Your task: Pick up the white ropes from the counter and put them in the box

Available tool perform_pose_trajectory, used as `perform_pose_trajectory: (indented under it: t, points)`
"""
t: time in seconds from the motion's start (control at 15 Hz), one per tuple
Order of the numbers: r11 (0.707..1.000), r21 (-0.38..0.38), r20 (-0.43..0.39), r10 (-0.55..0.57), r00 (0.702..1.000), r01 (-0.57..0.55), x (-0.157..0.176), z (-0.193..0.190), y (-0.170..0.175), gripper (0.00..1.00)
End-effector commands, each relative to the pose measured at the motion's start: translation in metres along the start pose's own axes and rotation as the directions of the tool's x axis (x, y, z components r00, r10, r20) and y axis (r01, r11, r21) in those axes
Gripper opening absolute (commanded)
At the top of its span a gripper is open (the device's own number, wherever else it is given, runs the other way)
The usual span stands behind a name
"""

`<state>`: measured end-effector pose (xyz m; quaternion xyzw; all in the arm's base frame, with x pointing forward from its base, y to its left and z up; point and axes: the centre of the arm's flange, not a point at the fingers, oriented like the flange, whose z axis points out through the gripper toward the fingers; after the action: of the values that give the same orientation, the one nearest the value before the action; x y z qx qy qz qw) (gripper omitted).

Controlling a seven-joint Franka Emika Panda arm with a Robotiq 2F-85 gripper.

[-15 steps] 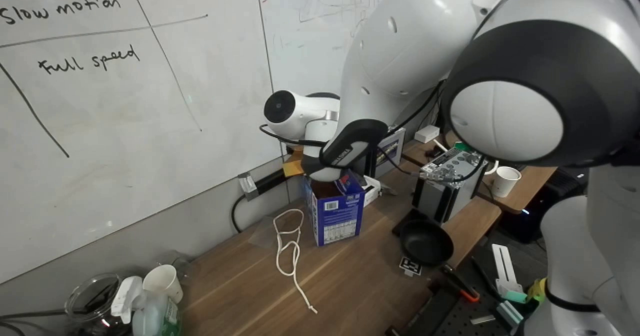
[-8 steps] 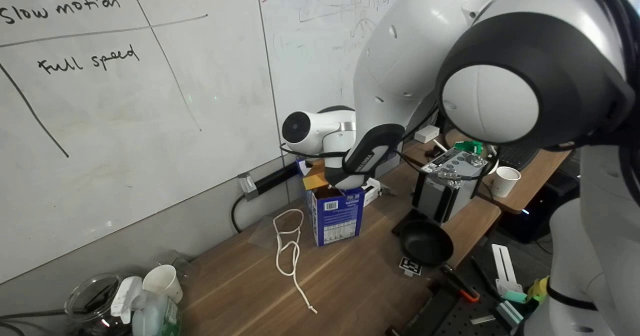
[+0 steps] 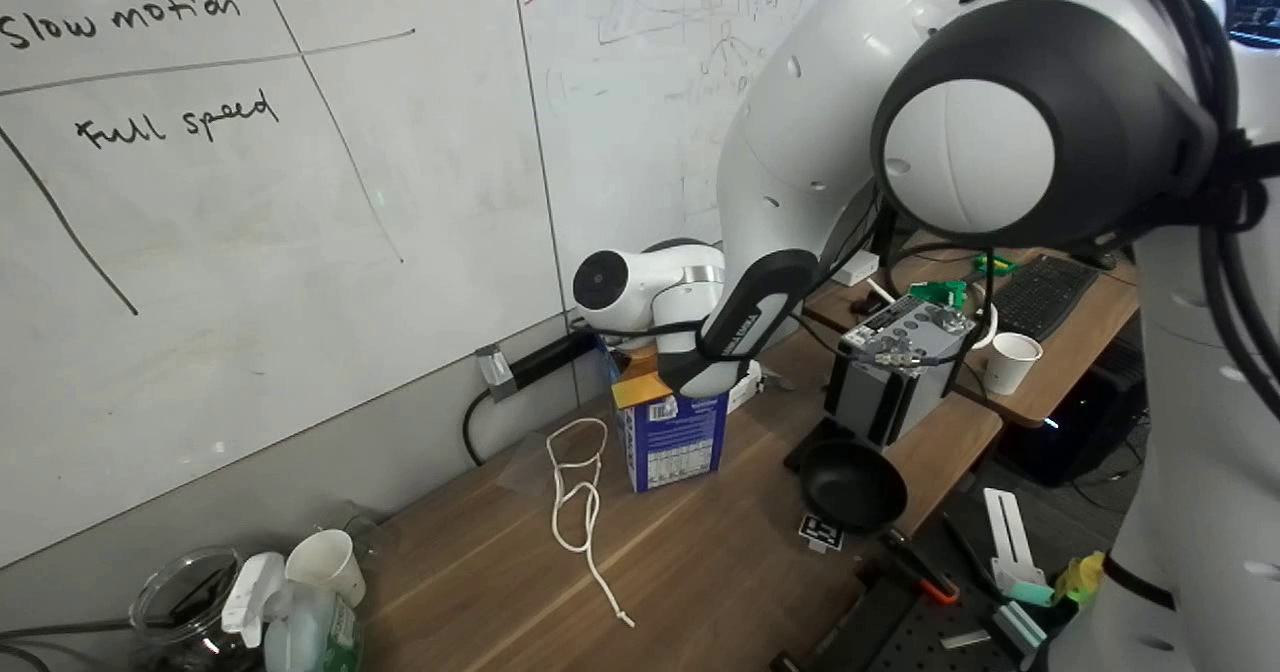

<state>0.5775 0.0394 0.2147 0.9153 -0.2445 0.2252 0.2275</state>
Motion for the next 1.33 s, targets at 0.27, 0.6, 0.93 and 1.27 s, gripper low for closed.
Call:
perform_pose_trajectory:
  t: [0.27,0.6,0.93,1.27]
  points:
    - [0.999,-0.008,0.019,0.033,0.999,-0.033,0.028,0.018,-0.016,0.14]
    - [0.998,-0.027,0.011,0.058,0.998,-0.057,0.048,0.046,-0.026,0.16]
    - [0.997,-0.033,0.006,0.065,0.998,-0.065,0.054,0.064,-0.032,0.14]
    - [0.997,-0.033,0.016,0.063,0.998,-0.063,0.056,0.064,-0.036,0.48]
